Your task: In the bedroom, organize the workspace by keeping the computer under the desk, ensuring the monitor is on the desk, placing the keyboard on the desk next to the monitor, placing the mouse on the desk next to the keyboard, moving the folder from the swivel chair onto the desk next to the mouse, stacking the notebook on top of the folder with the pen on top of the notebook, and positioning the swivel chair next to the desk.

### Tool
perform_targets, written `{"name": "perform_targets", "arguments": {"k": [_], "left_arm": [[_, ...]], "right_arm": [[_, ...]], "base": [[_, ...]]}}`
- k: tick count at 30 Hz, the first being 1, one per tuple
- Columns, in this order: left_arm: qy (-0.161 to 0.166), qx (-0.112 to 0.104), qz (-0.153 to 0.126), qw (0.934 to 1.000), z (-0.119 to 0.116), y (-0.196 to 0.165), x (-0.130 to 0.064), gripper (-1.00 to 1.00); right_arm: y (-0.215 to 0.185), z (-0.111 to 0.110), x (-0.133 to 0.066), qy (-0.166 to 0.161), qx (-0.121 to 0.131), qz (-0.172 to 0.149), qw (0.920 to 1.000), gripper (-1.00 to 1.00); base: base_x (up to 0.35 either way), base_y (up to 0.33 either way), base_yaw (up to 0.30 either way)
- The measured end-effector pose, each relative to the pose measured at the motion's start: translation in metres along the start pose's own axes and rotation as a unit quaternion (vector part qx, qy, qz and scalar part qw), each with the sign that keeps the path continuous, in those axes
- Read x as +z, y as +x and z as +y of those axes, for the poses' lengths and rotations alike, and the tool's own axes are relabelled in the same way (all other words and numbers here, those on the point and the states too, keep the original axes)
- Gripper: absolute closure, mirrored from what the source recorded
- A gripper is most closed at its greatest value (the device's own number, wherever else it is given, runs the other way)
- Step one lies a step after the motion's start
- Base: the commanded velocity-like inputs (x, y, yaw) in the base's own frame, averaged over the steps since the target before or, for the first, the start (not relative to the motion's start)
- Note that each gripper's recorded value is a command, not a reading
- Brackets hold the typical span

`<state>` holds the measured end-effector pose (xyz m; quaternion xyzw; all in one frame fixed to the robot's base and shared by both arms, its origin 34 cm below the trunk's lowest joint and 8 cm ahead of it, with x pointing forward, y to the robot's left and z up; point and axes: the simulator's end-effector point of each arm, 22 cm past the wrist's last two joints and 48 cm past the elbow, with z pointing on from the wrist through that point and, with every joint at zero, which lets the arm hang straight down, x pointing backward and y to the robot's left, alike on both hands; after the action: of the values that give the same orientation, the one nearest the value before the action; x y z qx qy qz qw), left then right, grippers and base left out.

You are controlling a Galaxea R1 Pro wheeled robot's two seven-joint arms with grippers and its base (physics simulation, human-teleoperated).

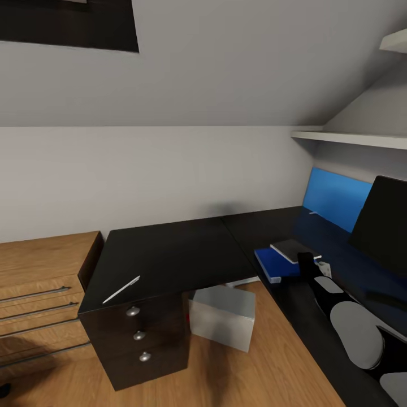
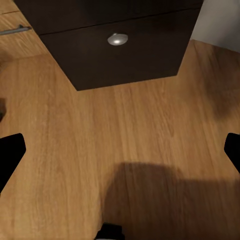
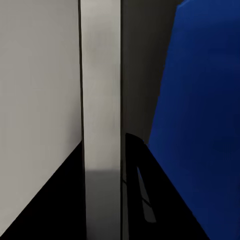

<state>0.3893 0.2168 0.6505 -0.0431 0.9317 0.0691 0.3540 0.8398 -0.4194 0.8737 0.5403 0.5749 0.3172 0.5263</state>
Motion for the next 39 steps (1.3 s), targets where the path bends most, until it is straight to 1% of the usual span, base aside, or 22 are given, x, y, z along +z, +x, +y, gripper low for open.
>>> {"name": "perform_targets", "arguments": {"k": [22, 30, 39], "left_arm": [[-0.003, 0.001, 0.000, 1.0000, 0.0015, 0.0003, 0.0005, -1.00], [-0.003, 0.001, 0.000, 1.0000, 0.0011, 0.0004, 0.0003, -1.00], [-0.004, 0.000, -0.001, 1.0000, 0.0022, -0.0001, 0.0007, -1.00]], "right_arm": [[0.0007, -0.0009, 0.0002, 0.001, -0.001, 0.001, 1.0000, 1.00], [0.0011, -0.0008, 0.0001, 0.001, -0.001, 0.001, 1.0000, 1.00], [0.0017, -0.0012, 0.0002, 0.002, -0.001, 0.002, 1.0000, 1.00]], "base": [[0.019, 0.000, 0.000], [0.098, 0.000, 0.000], [0.017, 0.000, 0.000]]}}
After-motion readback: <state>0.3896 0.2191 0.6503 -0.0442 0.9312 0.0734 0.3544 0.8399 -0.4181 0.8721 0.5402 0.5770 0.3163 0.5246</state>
